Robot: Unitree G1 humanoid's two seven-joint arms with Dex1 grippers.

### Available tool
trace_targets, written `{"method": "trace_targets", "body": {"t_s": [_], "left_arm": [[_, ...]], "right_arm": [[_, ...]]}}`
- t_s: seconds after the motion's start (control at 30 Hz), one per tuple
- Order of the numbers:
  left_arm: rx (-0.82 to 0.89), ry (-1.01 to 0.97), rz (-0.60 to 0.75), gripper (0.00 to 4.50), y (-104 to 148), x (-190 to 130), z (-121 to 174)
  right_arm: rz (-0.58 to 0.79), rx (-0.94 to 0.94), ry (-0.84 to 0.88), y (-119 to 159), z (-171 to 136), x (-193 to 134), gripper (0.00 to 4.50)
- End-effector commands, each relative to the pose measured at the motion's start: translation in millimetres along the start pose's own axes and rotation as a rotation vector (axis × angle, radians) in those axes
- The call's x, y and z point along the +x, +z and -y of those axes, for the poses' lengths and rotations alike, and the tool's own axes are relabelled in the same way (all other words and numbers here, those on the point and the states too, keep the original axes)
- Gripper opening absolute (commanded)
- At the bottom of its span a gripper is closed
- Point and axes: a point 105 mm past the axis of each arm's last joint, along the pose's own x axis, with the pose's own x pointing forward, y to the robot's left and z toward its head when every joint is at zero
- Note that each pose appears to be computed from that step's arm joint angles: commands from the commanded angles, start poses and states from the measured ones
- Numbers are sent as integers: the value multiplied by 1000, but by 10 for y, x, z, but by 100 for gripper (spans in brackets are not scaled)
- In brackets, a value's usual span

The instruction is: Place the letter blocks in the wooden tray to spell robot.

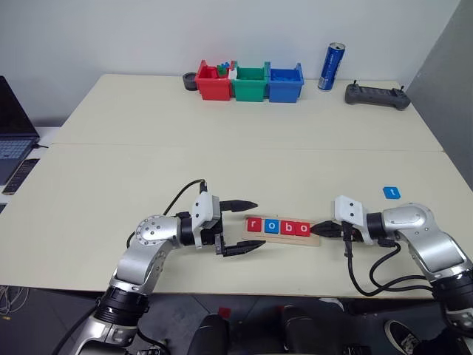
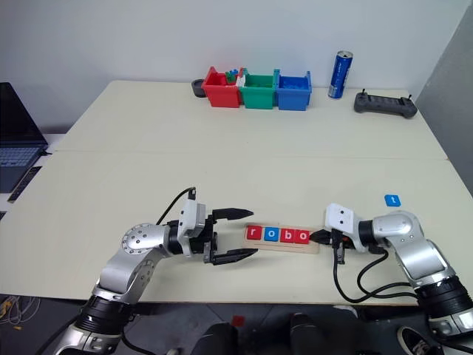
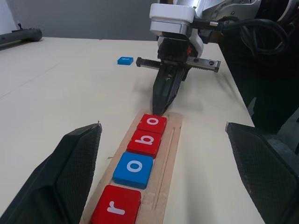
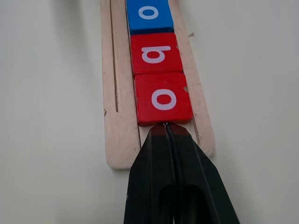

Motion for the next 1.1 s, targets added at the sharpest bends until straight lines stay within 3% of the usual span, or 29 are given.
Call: {"method": "trace_targets", "body": {"t_s": [0.03, 0.67, 1.1], "left_arm": [[39, 22, 16, 450, 88, -58, -30], [-11, 133, -28, 450, -48, -297, 76], [-21, 179, -30, 450, -82, -349, 130]], "right_arm": [[17, -46, -18, 105, 67, -18, 5], [55, -55, 11, 219, 87, 69, 5], [66, -8, -43, 210, 123, -189, 5]]}}
